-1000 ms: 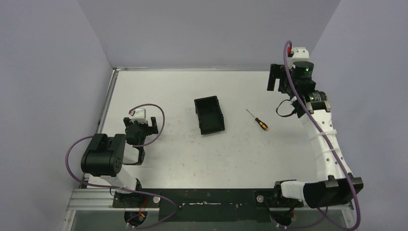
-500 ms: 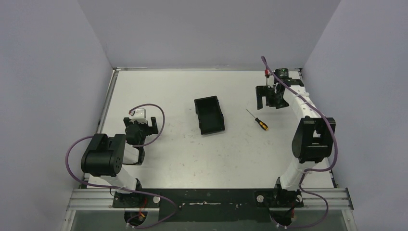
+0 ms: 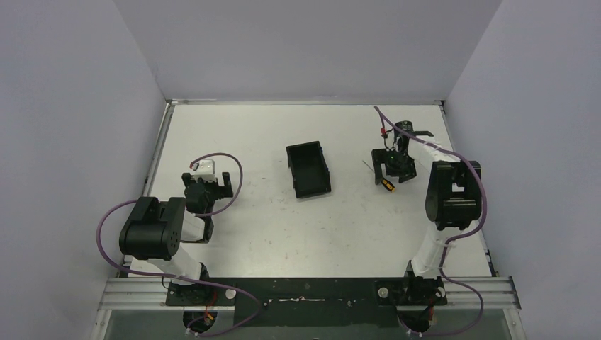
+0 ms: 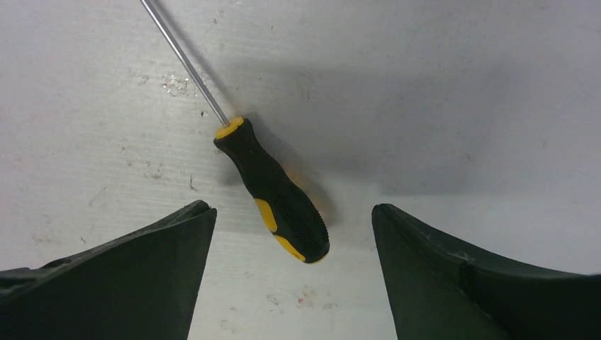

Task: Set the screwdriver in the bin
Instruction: Pick up the screwdriver from the center of the board, then place the screwdriver in the bin.

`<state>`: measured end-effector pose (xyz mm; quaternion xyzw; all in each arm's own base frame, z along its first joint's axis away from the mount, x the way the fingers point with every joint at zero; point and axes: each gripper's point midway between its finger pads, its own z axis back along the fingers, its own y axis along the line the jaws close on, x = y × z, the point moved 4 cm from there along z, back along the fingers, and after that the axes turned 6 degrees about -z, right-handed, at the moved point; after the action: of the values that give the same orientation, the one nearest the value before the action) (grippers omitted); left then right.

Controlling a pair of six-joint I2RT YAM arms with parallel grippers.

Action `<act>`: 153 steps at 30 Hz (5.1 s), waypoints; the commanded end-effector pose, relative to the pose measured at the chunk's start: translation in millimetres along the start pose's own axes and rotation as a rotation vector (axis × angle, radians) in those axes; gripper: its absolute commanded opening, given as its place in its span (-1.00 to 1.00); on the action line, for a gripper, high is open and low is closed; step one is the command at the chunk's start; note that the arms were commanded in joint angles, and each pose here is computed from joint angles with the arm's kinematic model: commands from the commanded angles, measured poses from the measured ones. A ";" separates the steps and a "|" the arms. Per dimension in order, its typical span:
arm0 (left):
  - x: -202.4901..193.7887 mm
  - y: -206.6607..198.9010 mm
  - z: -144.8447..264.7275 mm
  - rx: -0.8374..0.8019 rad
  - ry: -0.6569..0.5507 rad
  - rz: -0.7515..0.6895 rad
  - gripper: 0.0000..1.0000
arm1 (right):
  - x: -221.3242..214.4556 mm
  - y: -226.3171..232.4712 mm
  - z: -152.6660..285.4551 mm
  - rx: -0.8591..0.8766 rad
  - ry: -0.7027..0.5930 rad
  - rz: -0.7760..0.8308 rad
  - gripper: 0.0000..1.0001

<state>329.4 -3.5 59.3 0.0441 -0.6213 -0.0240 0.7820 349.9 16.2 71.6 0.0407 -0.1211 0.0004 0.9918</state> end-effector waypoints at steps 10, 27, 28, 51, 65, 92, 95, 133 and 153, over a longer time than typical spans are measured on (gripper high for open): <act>22.2 0.8 -7.1 0.010 -0.085 0.008 0.94 | -3.1 12.3 -23.2 -0.039 0.030 0.090 -0.89; 22.2 0.7 -7.1 0.010 -0.085 0.008 0.94 | 23.8 34.6 101.9 -0.100 -0.127 0.109 -1.00; 22.6 0.8 -7.1 0.010 -0.087 0.008 0.94 | 25.8 34.3 109.8 -0.104 -0.144 0.105 -1.00; 22.8 0.9 -7.2 0.011 -0.088 0.007 0.94 | 54.9 65.8 183.5 -0.061 -0.376 0.061 -1.00; 22.4 0.8 -7.1 0.010 -0.086 0.008 0.94 | 61.0 210.1 168.3 0.107 -0.461 0.265 -1.00; 22.1 0.7 -7.1 0.010 -0.085 0.008 0.94 | 33.4 273.7 74.5 0.178 -0.533 0.506 -1.00; 22.3 0.8 -7.1 0.010 -0.086 0.007 0.94 | 27.3 270.4 51.3 0.163 -0.508 0.521 -1.00; 22.5 1.1 -7.1 0.011 -0.086 0.008 0.94 | 42.3 248.3 153.5 0.118 -0.733 0.452 1.00; 21.7 0.8 -6.8 0.010 -0.084 0.007 0.94 | 24.5 56.5 102.3 0.172 -0.898 -0.143 1.00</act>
<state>329.4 -3.5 59.3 0.0443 -0.6213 -0.0239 0.7820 337.9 83.9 162.6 0.0813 -0.4626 -0.0091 0.8828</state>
